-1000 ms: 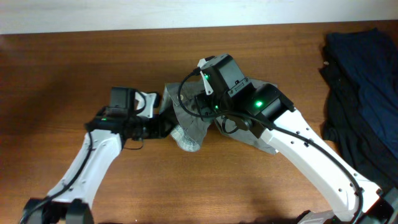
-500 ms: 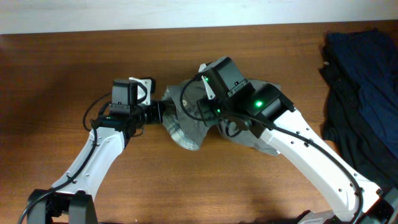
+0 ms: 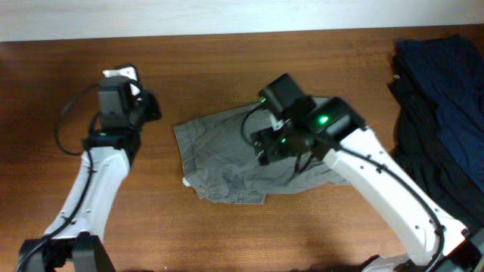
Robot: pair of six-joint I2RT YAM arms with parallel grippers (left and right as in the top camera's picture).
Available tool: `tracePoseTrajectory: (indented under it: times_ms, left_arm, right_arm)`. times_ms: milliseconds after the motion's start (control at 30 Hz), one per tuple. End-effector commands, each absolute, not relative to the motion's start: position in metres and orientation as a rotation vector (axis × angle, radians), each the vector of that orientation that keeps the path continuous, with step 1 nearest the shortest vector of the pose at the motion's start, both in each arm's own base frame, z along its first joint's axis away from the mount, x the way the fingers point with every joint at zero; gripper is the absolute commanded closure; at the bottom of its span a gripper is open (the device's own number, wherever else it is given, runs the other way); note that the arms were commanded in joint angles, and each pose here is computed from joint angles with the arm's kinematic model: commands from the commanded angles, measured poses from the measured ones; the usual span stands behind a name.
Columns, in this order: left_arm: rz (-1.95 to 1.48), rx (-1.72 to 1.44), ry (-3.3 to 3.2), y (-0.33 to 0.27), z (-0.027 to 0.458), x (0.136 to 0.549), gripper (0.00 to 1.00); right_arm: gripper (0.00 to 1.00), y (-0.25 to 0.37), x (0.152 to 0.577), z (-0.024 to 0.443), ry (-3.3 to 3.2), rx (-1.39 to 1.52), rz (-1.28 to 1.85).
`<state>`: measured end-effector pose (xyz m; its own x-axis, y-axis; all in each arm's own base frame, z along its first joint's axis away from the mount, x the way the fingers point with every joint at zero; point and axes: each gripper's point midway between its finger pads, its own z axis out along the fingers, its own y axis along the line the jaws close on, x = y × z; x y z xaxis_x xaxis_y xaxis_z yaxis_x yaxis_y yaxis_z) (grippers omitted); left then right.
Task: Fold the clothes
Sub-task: 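Grasp the shorts' left edge with the left gripper and spread them apart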
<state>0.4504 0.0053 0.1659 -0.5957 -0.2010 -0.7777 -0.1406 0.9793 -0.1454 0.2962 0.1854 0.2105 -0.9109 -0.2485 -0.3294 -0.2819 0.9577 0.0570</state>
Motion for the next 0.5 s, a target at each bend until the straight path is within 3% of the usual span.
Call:
tracePoseTrajectory:
  times_ms: [0,133,333,467]
  left_arm:
    - [-0.279,-0.111,2.261,-0.019,0.178,0.449,0.85]
    - [-0.516,-0.062,2.579,-0.064,0.127,0.389,0.62]
    - [-0.821,0.048,2.793,-0.124,0.104,0.334,0.61]
    - [-0.776,0.137,2.866,-0.143,0.096,0.315,0.35]
  right_arm:
    - [0.03,0.136,0.323,0.213,2.790,-0.111,0.077]
    - [0.03,0.073,0.338,0.188,2.900,0.183,0.072]
    - [0.03,0.035,0.338,0.167,2.978,0.355,0.137]
    - [0.00,0.016,0.331,0.155,3.004,0.439,0.140]
